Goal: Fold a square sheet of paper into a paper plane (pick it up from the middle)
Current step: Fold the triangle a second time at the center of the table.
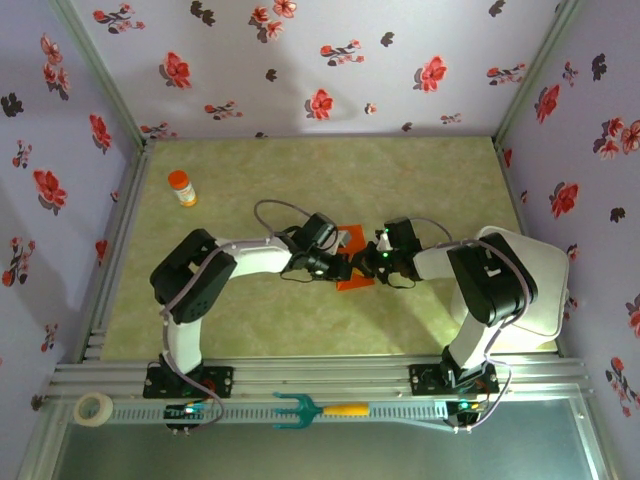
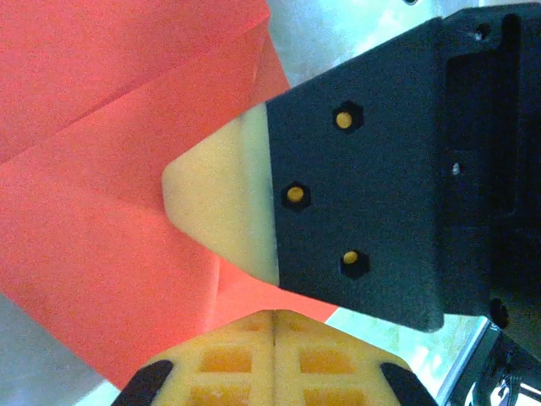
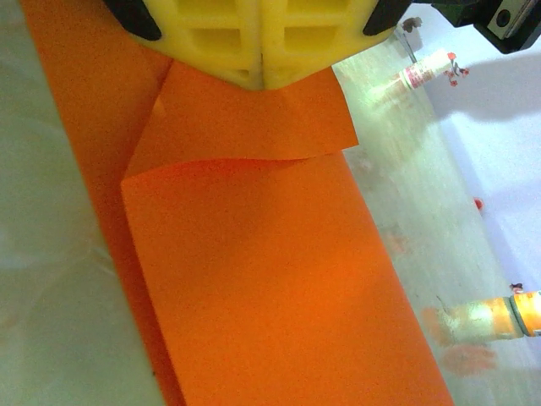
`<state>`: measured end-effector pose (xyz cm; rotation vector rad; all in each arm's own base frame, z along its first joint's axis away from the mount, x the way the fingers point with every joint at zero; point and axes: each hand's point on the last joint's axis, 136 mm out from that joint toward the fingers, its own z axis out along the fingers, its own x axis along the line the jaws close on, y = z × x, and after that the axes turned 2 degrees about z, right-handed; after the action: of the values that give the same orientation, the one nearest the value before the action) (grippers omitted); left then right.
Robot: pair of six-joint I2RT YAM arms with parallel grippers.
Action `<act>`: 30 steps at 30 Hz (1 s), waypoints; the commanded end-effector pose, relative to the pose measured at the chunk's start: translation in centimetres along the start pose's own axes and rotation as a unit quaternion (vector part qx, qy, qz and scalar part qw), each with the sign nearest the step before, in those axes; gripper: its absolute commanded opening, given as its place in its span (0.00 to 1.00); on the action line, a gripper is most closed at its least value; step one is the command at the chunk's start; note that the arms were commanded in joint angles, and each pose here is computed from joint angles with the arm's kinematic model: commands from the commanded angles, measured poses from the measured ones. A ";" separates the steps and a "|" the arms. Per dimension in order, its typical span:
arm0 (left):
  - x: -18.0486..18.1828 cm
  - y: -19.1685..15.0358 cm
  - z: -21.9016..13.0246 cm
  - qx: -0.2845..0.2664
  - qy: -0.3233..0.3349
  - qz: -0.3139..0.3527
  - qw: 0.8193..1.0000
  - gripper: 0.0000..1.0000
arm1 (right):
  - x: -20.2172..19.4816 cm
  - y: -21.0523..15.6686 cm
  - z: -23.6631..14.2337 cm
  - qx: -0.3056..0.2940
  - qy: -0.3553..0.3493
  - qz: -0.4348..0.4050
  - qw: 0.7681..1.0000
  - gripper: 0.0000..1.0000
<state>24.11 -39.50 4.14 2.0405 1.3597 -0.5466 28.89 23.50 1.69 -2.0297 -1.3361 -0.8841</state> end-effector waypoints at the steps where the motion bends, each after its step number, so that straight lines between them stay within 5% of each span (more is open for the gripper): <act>1: -0.6 0.2 0.6 0.006 -0.011 0.002 1.000 0.00 | -4.3 -0.9 0.3 -0.002 -0.069 0.045 0.997 0.04; 30: 3.0 -3.8 1.0 0.044 0.032 -0.017 0.998 0.00 | -5.1 -1.0 0.3 -0.001 -0.084 0.047 0.995 0.04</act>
<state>23.26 -38.60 1.82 2.0684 1.3940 -0.5612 28.89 23.48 1.67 -2.0314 -1.3366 -0.8838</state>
